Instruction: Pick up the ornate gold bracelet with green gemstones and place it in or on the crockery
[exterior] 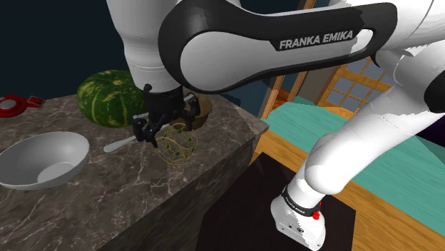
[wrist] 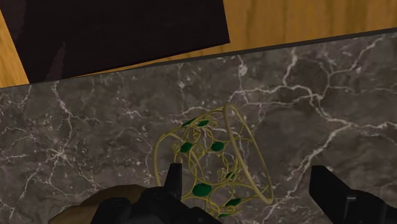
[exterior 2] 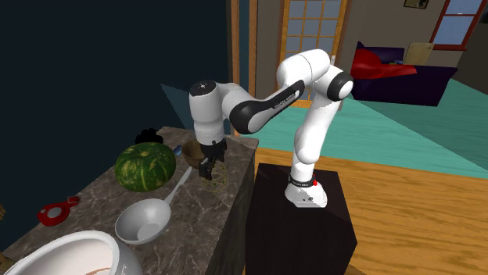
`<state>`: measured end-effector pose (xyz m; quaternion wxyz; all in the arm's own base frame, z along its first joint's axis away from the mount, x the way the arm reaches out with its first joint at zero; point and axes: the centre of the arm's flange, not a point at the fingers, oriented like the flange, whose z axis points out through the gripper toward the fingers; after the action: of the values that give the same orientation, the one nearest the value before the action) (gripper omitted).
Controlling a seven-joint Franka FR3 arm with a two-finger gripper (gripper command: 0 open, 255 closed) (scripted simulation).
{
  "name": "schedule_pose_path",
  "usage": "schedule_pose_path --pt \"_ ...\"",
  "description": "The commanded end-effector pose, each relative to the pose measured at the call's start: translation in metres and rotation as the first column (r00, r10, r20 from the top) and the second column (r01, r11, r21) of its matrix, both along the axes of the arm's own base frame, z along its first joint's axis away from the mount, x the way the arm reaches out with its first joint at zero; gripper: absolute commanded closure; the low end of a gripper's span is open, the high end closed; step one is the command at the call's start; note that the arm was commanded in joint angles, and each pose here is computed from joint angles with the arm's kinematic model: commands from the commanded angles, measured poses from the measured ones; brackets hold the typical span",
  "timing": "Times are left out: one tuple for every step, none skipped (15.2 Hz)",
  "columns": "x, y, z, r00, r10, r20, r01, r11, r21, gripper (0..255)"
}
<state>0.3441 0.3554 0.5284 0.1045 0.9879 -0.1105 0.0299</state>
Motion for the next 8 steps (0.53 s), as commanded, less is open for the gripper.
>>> schedule_pose_path --pt "0.0 -0.0017 -0.0037 1.0 0.0 0.0 0.0 1.0 0.0 0" --pt "0.0 -0.0017 -0.0037 1.0 0.0 0.0 0.0 1.0 0.0 0" --pt "0.0 -0.0017 -0.0037 1.0 0.0 0.0 0.0 1.0 0.0 0" --pt "0.0 -0.0017 -0.0037 1.0 0.0 0.0 0.0 1.0 0.0 0" --pt "0.0 -0.0017 -0.0037 1.0 0.0 0.0 0.0 1.0 0.0 0" --pt "0.0 -0.0017 -0.0037 1.0 0.0 0.0 0.0 1.0 0.0 0" --pt "0.0 -0.0017 -0.0037 1.0 0.0 0.0 0.0 1.0 0.0 0" --pt "0.0 -0.0017 -0.0037 1.0 0.0 0.0 0.0 1.0 0.0 255"
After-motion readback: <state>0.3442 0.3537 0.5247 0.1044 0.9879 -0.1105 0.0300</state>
